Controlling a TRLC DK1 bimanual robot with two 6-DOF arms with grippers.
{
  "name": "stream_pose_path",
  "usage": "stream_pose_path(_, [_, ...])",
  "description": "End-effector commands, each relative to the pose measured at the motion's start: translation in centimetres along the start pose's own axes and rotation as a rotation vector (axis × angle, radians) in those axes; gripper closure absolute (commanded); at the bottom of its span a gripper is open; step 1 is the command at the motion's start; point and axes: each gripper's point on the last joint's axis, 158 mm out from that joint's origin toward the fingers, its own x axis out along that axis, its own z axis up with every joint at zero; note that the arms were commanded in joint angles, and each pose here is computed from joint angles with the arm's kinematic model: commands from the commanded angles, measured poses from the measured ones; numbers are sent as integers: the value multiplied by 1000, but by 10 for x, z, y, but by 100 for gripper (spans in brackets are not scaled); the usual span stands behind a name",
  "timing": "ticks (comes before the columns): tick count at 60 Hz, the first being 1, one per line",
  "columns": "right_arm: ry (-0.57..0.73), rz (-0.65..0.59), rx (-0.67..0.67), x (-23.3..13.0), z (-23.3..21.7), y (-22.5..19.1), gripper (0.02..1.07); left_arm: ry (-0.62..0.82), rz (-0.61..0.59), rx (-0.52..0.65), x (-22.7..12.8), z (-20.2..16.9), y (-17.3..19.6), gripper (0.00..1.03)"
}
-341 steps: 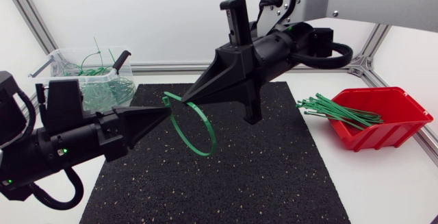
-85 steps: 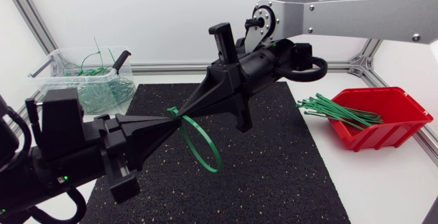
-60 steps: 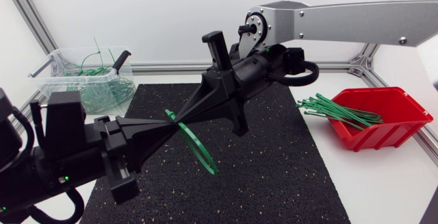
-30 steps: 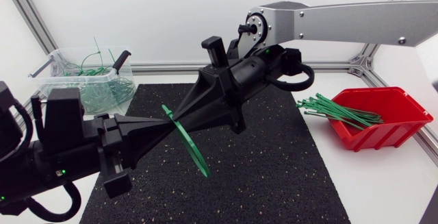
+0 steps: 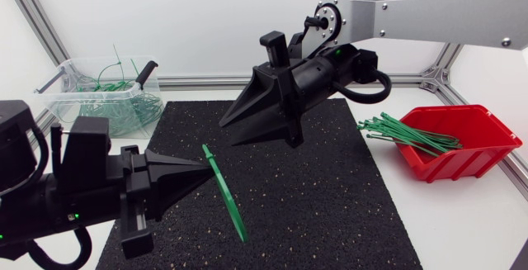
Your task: Take a green cable tie from the red box, thread the tail through the head to close it, then place it in the transparent bin on the left.
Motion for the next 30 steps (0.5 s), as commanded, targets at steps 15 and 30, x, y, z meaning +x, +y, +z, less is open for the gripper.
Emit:
stream_pose_path(15, [71,-37,19,26,1,-20,62,24,-28,94,4,3,-6,100])
stream_pose_path(30, [84,-52,22,32,3,-27,71,21,-8,144,5,0,-4,100])
